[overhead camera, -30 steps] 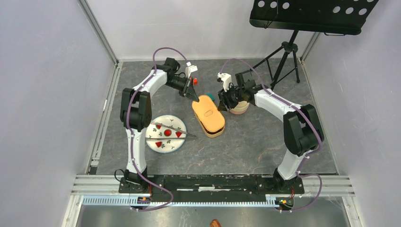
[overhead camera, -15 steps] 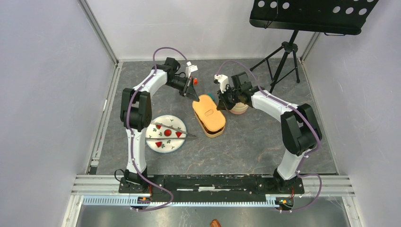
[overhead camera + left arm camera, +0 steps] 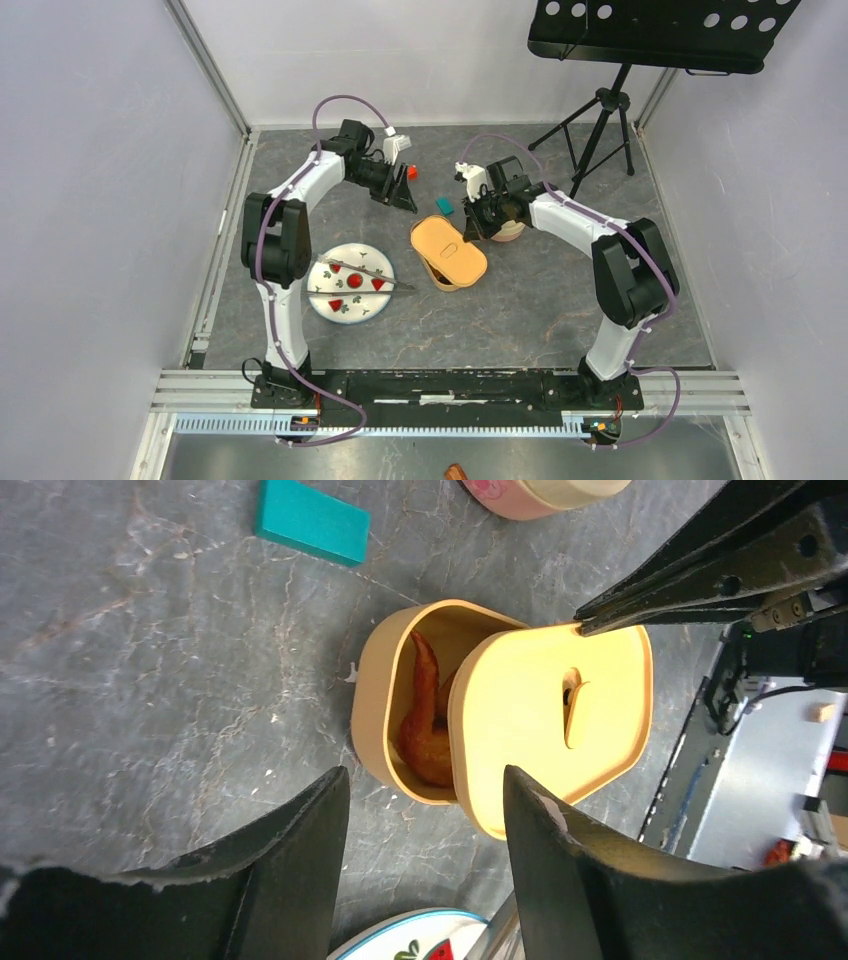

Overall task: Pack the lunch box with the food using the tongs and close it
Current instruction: Close the box lid on the packing box.

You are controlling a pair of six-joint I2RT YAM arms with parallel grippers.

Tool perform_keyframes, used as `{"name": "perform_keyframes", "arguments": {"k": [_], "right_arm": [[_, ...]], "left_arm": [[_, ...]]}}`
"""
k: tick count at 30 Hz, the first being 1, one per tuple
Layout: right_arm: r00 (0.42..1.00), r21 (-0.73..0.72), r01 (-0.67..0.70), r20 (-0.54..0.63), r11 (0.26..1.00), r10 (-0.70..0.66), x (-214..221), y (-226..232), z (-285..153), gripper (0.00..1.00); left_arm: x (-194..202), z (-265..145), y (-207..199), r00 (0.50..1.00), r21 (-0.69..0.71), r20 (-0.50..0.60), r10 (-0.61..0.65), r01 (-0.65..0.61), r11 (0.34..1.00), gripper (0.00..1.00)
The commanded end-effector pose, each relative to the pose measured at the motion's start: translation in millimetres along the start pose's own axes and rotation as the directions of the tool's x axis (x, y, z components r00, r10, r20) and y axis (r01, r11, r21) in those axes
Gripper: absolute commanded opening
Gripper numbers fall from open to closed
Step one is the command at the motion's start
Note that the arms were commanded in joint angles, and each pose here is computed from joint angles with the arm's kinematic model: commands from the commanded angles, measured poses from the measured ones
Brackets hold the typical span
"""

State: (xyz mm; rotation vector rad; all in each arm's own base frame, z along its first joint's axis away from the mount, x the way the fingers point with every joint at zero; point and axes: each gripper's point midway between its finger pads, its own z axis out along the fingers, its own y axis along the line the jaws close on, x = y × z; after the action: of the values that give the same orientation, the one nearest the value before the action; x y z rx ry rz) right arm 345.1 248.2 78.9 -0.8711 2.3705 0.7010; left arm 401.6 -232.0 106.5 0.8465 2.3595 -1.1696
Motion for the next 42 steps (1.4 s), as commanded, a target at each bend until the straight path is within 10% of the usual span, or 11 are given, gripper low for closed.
{"name": "perform_keyframes", "arguments": {"k": [1, 42], "right_arm": [[0.996, 0.04, -0.085, 0.016, 0.996, 0.084, -15, -5, -2, 0.0], [0.972, 0.216, -0.223, 0.121, 0.951, 0.201, -4, 11, -3, 0.0]], "left_arm": [[-23, -18, 0, 0.992, -0.1, 0.074, 0.1, -0.092, 0.991, 0.64], [-6, -23, -2, 0.968, -0.201, 0.142, 0.208, -0.177, 0.963, 0.67]]}}
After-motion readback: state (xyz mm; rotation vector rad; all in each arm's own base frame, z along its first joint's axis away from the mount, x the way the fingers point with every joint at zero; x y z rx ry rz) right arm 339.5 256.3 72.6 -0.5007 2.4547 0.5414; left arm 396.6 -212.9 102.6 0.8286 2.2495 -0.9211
